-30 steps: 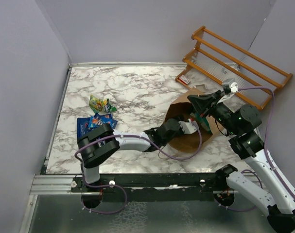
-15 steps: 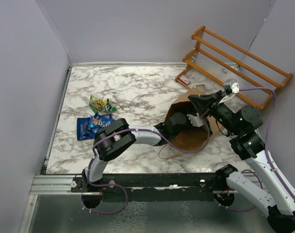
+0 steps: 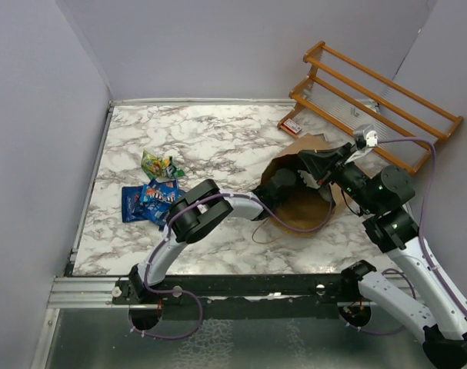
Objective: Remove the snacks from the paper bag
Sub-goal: Take out the snack from the paper bag.
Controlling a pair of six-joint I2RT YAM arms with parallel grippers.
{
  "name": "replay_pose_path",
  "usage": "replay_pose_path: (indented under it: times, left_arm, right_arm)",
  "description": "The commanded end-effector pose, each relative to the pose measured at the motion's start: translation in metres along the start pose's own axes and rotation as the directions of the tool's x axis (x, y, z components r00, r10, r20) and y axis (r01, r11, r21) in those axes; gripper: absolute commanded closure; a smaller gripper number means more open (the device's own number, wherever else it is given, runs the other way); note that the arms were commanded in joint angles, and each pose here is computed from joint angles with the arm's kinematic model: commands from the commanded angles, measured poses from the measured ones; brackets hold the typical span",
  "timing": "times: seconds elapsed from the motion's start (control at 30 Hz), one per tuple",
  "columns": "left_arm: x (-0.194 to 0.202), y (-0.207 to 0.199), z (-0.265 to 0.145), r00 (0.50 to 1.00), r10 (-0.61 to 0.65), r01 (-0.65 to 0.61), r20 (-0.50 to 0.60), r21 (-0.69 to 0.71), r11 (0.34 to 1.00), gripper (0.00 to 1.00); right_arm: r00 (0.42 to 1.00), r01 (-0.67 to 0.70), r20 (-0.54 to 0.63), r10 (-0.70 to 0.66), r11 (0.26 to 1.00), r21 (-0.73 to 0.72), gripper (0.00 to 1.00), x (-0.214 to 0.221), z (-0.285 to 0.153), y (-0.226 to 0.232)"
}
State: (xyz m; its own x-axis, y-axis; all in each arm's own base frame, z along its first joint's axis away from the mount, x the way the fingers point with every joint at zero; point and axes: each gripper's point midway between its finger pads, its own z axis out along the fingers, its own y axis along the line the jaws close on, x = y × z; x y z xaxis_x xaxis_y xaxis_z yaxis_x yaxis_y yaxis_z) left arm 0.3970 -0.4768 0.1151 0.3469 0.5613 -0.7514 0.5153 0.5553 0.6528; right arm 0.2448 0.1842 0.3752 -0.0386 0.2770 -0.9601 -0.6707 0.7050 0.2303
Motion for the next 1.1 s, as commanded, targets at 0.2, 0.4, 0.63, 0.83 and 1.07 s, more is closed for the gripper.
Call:
replay_pose_path:
  times: [0.2,0.4,0.63,0.83,1.07]
  left_arm:
    - [-0.029,0.009,-0.033,0.985,-0.168,0.163,0.045,0.091,0.982,0.91]
    - [-0.053,0.007,-0.078,0.933,-0.359,0.343,0.028,0.230,0.911,0.98]
    - [-0.075,0.009,-0.123,0.866,-0.498,0.480,-0.039,0.345,0.807,1.00]
    - [-0.092,0.016,-0.170,0.823,-0.563,0.537,-0.080,0.431,0.725,1.00]
    - [-0.114,0.055,-0.244,0.790,-0.605,0.573,-0.096,0.464,0.675,1.00]
  right_arm:
    - [0.994,0.027,0.102,-0.025,1.000,-0.017,0.98,-0.035,0.001,0.008]
    - [0.992,0.027,0.123,-0.027,1.000,0.005,0.98,-0.038,0.006,0.003]
    - [0.989,0.005,0.147,-0.014,0.998,0.060,0.98,-0.048,0.018,-0.008]
    - [0.986,-0.017,0.167,-0.024,0.971,0.240,0.98,-0.054,0.023,-0.042]
    - [0.985,0.029,0.140,-0.097,0.905,0.424,0.98,-0.048,0.010,-0.078]
